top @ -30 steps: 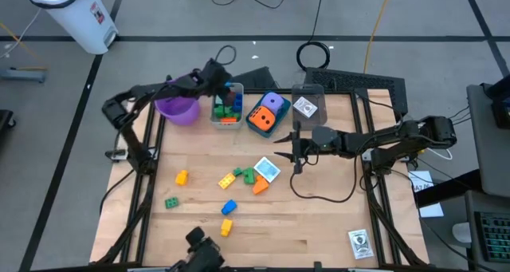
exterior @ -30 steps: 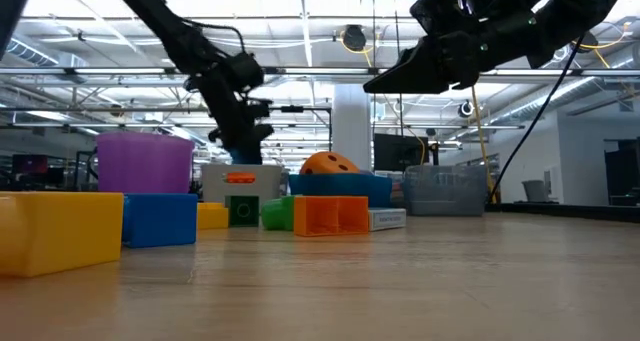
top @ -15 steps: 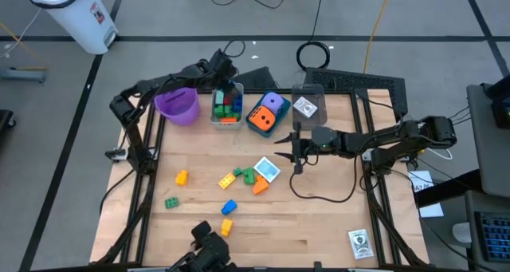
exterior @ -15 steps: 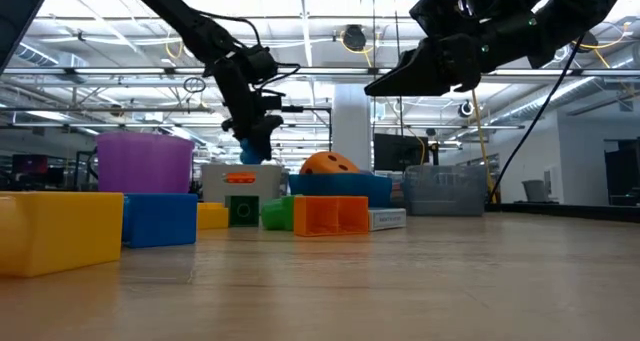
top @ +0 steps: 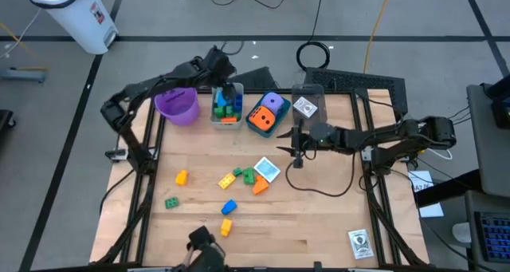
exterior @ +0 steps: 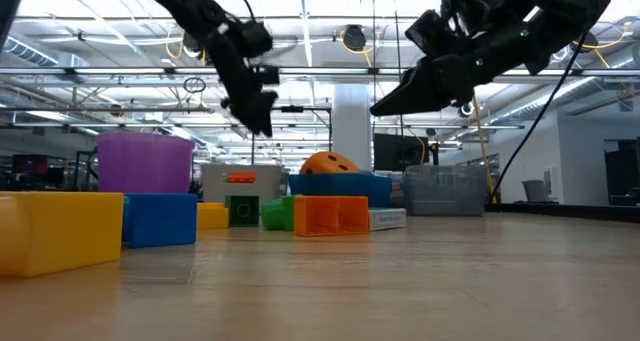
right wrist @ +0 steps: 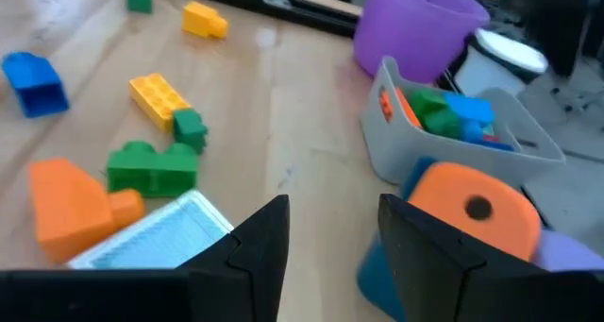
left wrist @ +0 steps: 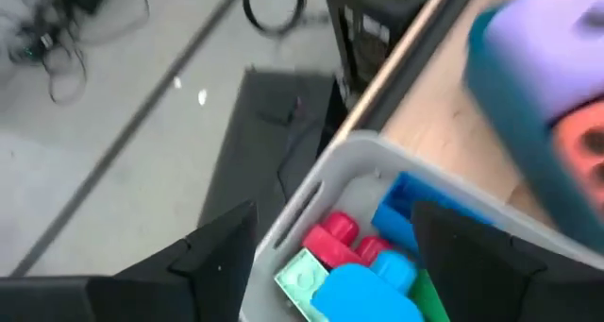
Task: Pick & Place Toys
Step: Put the black and white deck of cards into the black bin
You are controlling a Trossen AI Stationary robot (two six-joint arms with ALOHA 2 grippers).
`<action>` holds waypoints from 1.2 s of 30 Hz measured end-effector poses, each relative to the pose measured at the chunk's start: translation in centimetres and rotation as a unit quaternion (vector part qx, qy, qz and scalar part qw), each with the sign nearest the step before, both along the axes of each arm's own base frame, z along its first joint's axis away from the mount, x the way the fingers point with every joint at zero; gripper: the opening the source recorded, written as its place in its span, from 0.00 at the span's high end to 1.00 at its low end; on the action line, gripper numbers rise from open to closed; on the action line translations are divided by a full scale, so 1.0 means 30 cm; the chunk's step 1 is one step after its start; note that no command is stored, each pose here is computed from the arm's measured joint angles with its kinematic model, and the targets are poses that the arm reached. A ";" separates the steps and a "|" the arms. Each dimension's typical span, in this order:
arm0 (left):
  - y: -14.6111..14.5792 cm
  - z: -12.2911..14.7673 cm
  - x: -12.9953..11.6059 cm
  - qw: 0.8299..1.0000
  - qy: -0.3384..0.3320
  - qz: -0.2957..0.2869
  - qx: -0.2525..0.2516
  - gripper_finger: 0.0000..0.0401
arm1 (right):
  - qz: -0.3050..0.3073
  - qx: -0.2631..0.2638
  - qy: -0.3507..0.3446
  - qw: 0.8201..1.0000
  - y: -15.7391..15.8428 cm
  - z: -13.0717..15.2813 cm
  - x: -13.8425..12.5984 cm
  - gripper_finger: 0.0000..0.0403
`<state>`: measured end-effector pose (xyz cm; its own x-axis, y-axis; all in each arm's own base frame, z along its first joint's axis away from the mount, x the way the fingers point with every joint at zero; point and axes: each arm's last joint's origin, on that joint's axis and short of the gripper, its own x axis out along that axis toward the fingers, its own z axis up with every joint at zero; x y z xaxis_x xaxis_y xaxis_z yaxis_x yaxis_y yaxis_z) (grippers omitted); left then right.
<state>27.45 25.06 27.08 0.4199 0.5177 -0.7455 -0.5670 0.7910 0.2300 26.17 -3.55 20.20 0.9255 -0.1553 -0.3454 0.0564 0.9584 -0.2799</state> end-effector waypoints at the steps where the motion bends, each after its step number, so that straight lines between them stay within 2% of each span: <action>1: -0.017 0.035 -0.005 1.000 -0.014 -0.005 0.010 0.28 | -0.004 0.000 0.001 1.000 -0.006 -0.001 -0.001 0.62; 4: -0.086 0.161 -0.036 0.996 -0.082 -0.036 0.027 0.28 | -0.010 -0.004 -0.014 1.000 -0.021 0.008 0.000 0.62; 8: -0.196 0.322 -0.089 0.978 -0.188 -0.089 0.035 0.28 | -0.012 -0.011 -0.054 0.998 -0.029 0.034 0.006 0.62; 11: -0.274 0.393 -0.115 0.964 -0.232 -0.129 0.035 0.28 | -0.011 -0.017 -0.094 0.995 -0.030 0.059 0.012 0.62; 13: -0.319 0.404 -0.117 0.958 -0.246 -0.147 0.026 0.28 | -0.011 -0.022 -0.125 0.992 -0.030 0.079 0.014 0.62; 16: -0.379 0.362 -0.084 0.951 -0.258 -0.173 0.006 0.28 | -0.010 -0.031 -0.153 0.988 -0.031 0.098 0.015 0.62; 19: -0.433 0.282 -0.027 0.936 -0.289 -0.201 -0.001 0.28 | -0.006 -0.050 -0.171 0.984 -0.030 0.112 0.016 0.62; 23: -0.512 0.166 0.051 0.898 -0.362 -0.248 0.023 0.28 | -0.002 -0.073 -0.172 0.982 -0.030 0.115 0.016 0.61; 26: -0.559 0.101 0.083 0.883 -0.393 -0.252 0.060 0.28 | -0.001 -0.086 -0.170 0.982 -0.031 0.116 0.016 0.61; 29: -0.583 0.078 0.099 0.879 -0.401 -0.230 0.114 0.28 | -0.001 -0.088 -0.176 0.980 -0.031 0.120 0.016 0.61; 33: -0.593 0.055 0.122 0.883 -0.394 -0.209 0.145 0.28 | -0.001 -0.088 -0.178 0.980 -0.031 0.121 0.016 0.61; 36: -0.592 0.071 0.126 0.870 -0.418 -0.206 0.161 0.28 | -0.003 -0.079 -0.178 0.981 -0.031 0.120 0.016 0.61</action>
<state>31.24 7.30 29.19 0.9452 0.3199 0.0658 -0.3258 0.9377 0.1207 26.64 -4.47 23.80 0.9821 -0.1865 0.0281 0.1828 0.9043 -0.3857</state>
